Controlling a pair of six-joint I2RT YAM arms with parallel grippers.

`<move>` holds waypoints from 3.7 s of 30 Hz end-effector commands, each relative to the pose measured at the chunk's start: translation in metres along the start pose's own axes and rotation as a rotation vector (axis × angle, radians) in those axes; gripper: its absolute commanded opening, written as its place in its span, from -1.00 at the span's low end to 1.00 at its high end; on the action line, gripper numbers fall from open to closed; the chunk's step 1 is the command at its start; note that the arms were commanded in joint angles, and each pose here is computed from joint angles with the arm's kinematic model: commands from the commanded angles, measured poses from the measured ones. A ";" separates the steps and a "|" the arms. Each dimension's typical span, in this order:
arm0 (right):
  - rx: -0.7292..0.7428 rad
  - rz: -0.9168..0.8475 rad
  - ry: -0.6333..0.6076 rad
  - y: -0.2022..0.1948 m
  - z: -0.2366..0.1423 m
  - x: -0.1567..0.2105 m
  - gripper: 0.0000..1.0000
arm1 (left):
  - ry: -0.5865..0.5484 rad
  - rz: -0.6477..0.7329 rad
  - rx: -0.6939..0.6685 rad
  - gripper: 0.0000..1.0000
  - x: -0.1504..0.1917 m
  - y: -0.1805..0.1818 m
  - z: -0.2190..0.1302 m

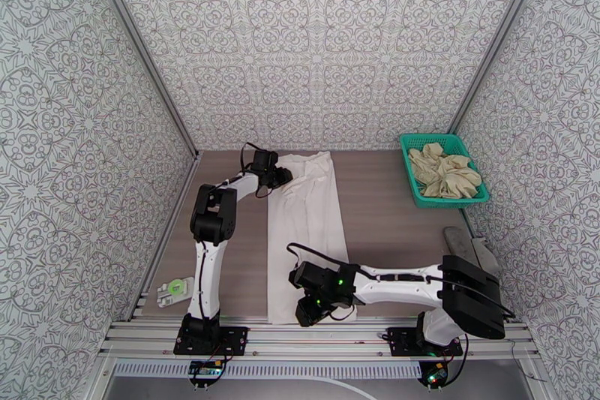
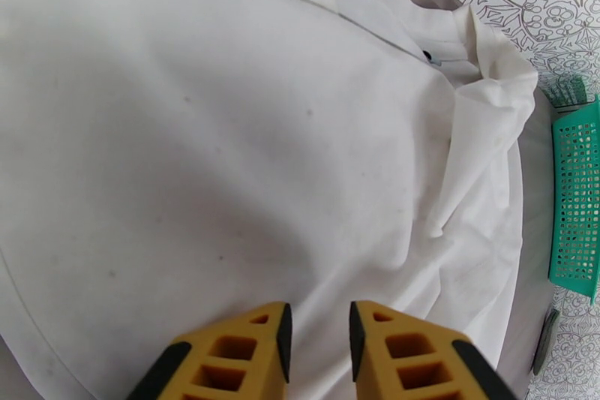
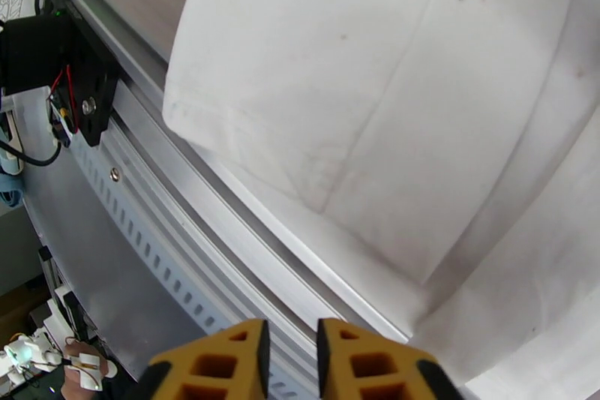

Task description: Fold and stack the mixed laundry pile

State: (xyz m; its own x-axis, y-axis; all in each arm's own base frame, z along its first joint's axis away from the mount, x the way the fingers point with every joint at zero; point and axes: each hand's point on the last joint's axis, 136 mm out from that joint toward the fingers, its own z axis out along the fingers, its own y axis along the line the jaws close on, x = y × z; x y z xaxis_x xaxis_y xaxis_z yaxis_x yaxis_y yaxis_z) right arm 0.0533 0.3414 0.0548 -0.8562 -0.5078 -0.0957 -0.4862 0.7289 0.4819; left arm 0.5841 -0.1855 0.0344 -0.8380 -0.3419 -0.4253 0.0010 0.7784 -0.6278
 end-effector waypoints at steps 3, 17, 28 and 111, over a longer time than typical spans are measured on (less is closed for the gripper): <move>0.086 -0.002 -0.081 -0.011 -0.031 -0.001 -0.21 | -0.009 0.029 0.016 -0.36 -0.009 -0.015 -0.011; 0.270 0.315 -0.132 -0.118 -0.106 0.018 0.11 | -0.055 0.189 0.071 -0.10 0.035 -0.116 -0.145; 0.008 0.535 -0.012 -0.129 -0.085 0.048 0.18 | 0.104 -0.001 -0.205 -0.05 0.236 -0.023 -0.255; 0.145 0.333 -0.436 -0.147 -0.213 -0.228 -1.00 | -0.125 0.023 -0.085 -1.00 0.109 -0.072 -0.239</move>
State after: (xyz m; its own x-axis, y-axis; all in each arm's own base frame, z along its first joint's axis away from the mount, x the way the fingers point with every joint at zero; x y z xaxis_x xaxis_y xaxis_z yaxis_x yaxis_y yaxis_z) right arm 0.3348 0.2516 0.1912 -0.9590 -0.0009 -0.2835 -0.1316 0.8872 0.4422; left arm 0.3250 -0.1458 0.1610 -0.8175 -0.3809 -0.4320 -0.1303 0.8529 -0.5055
